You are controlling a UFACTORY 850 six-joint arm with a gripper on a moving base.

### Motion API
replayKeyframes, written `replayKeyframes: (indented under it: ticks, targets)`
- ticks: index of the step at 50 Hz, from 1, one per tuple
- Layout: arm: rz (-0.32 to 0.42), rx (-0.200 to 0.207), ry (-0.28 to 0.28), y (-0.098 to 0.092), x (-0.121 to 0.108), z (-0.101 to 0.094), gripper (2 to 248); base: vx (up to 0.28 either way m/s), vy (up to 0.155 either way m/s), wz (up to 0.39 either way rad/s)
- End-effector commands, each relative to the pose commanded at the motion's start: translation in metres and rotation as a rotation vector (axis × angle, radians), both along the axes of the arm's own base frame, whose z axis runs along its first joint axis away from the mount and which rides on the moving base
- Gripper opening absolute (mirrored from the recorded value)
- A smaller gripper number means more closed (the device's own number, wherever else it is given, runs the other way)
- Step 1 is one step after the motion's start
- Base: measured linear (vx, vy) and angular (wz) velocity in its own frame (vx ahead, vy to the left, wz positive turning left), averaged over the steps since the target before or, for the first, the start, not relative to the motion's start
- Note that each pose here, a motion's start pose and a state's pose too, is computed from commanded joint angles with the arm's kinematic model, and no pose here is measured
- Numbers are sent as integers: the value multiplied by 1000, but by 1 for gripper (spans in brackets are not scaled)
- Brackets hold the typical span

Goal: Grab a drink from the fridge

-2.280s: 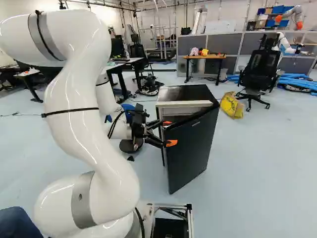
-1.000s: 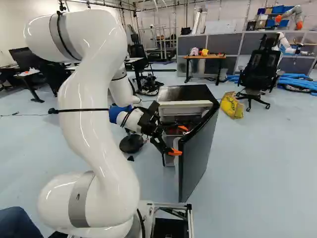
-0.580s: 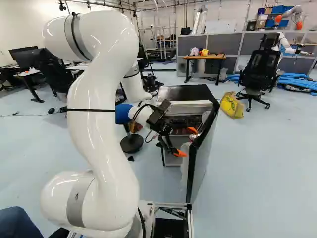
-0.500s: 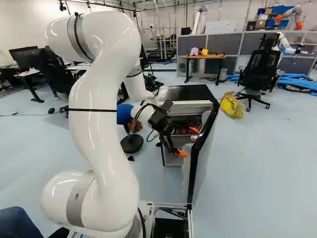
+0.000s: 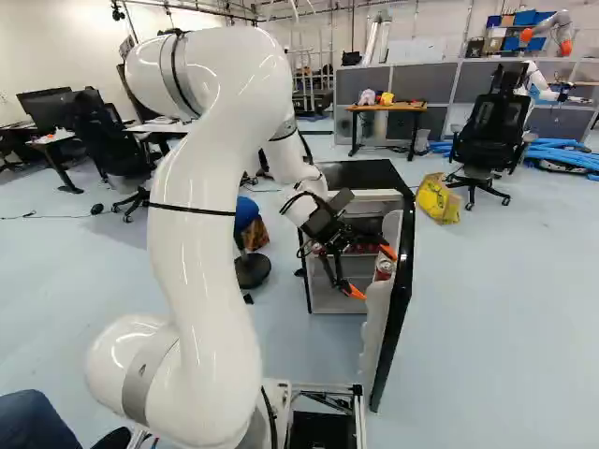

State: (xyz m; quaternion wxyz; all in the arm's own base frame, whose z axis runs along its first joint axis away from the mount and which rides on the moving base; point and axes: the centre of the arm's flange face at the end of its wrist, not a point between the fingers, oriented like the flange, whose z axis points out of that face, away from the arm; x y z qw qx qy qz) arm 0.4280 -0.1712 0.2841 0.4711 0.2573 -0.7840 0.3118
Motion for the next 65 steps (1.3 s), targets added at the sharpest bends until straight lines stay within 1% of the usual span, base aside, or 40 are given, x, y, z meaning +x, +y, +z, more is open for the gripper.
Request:
replayKeyframes:
  ticks: [5,23,29,42,65]
  targets:
    - [-34,3,-21,-14,3,1,247,0,0,0]
    - [-129,-13,-75,-65,14,7,247,0,0,0]
    - [-151,-22,-92,-82,17,10,247,0,0,0]
    - [-162,-54,-123,-121,24,15,247,0,0,0]
    - [-155,-122,-169,-187,37,24,247,0,0,0]
